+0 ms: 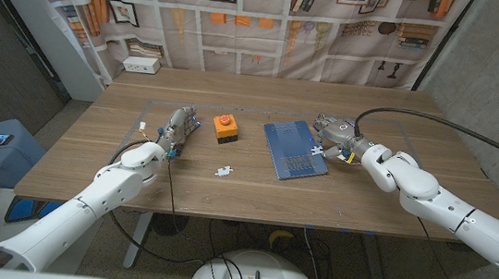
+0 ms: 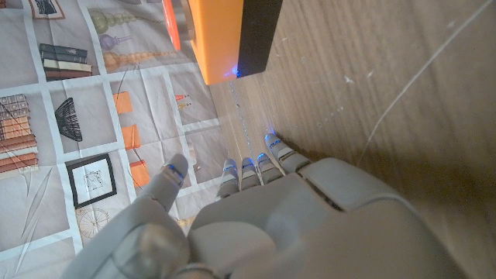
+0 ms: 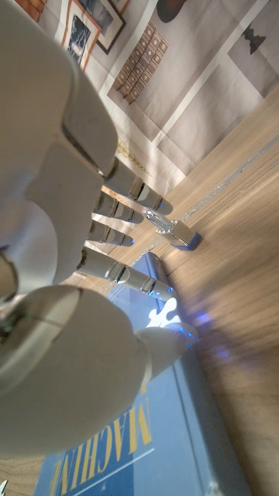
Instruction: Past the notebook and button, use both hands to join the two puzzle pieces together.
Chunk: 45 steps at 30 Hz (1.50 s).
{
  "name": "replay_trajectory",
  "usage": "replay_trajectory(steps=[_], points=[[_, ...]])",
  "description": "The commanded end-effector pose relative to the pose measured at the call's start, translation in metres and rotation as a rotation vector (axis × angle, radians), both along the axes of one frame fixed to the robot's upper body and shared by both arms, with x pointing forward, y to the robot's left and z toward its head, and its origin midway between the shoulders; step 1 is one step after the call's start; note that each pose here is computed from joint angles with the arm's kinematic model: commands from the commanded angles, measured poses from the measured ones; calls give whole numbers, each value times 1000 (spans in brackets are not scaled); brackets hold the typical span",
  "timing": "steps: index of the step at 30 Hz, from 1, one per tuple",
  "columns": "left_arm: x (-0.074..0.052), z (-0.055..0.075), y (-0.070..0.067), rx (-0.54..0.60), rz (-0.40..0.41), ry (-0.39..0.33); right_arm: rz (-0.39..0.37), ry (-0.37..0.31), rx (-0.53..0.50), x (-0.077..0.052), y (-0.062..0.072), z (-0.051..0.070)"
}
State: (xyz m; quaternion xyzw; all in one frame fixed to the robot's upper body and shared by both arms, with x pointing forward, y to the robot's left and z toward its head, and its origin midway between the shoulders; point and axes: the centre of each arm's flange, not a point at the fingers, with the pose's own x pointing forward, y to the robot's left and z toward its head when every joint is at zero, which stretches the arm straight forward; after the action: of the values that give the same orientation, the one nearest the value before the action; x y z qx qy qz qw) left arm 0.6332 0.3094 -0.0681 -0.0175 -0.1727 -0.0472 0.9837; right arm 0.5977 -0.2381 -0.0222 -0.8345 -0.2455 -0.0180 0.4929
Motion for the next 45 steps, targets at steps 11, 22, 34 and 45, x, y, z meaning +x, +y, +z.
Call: replay_trajectory(steps=[11, 22, 34, 45], points=[[-6, 1, -1, 7, 7, -10, 0, -11, 27, -4, -2, 9], [-12, 3, 0, 20, 7, -23, -3, -9, 38, -9, -4, 15], [-22, 12, 5, 43, 13, -71, -12, -19, 49, -11, -7, 23], [-37, 15, 11, 81, 17, -99, -27, -20, 56, -15, -15, 29]])
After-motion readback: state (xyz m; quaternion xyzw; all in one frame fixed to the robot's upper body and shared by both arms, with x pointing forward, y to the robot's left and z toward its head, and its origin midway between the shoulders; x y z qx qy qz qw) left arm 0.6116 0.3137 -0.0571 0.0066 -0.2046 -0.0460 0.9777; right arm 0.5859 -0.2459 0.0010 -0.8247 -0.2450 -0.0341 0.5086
